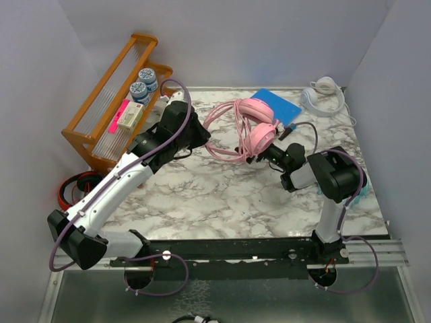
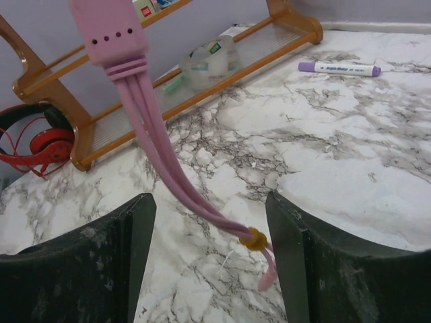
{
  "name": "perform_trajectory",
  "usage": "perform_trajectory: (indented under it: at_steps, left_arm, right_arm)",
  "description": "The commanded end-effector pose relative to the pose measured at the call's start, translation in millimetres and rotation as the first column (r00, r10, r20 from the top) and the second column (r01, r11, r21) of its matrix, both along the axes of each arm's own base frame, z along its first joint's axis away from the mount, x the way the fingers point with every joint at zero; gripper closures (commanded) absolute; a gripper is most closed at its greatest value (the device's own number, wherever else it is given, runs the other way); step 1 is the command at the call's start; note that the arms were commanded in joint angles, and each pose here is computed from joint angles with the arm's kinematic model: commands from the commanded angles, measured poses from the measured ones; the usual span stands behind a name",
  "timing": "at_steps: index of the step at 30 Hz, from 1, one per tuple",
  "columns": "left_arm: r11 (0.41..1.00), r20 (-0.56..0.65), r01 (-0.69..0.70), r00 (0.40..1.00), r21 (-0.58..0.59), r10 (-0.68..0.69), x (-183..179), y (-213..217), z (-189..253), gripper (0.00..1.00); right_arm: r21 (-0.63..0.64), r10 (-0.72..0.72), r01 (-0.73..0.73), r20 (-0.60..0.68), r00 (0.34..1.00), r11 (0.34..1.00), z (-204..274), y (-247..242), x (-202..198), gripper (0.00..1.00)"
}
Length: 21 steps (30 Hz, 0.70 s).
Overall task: Wrap the headphones
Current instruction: Wrap the headphones cable around the headphones.
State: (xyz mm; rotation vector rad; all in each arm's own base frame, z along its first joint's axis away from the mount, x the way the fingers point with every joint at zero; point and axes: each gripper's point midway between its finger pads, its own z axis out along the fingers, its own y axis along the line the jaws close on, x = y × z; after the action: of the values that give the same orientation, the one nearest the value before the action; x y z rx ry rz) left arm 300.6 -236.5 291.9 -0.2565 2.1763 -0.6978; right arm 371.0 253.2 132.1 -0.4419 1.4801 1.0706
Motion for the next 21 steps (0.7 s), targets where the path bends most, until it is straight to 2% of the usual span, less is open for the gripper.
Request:
perform_trajectory:
  at_steps: [1, 4, 8, 11, 17, 21]
  left_arm:
    - [0.990, 0.084, 0.025, 0.996, -0.141, -0.014, 6, -15, 50, 1.00]
    - [0.988, 0.089, 0.032, 0.996, -0.152, -0.019, 5, -16, 56, 1.00]
    - [0.985, 0.102, 0.038, 0.995, -0.166, -0.021, 4, -17, 65, 1.00]
    - [0.984, 0.114, 0.040, 0.993, -0.175, -0.020, 4, -17, 72, 1.00]
    - [0.991, 0.108, -0.008, 0.994, -0.137, 0.023, 16, -5, 66, 1.00]
    - [0.987, 0.071, -0.027, 0.997, -0.161, 0.039, 27, 3, 57, 1.00]
  right_arm:
    - [0.036, 0.007, -0.012, 0.135, 0.991, 0.999, 24, 6, 7, 0.27]
    - [0.041, -0.001, -0.004, 0.117, 0.993, 0.999, 18, 6, 10, 0.33]
    - [0.058, 0.002, -0.009, 0.109, 0.994, 0.998, 18, 6, 8, 0.49]
    - [0.066, 0.012, -0.019, 0.111, 0.994, 0.998, 20, 6, 3, 0.71]
    - [0.122, 0.070, -0.081, 0.092, 0.993, 0.989, 33, 11, -16, 0.99]
    - [0.146, 0.114, -0.120, 0.048, 0.992, 0.982, 35, 20, -41, 0.99]
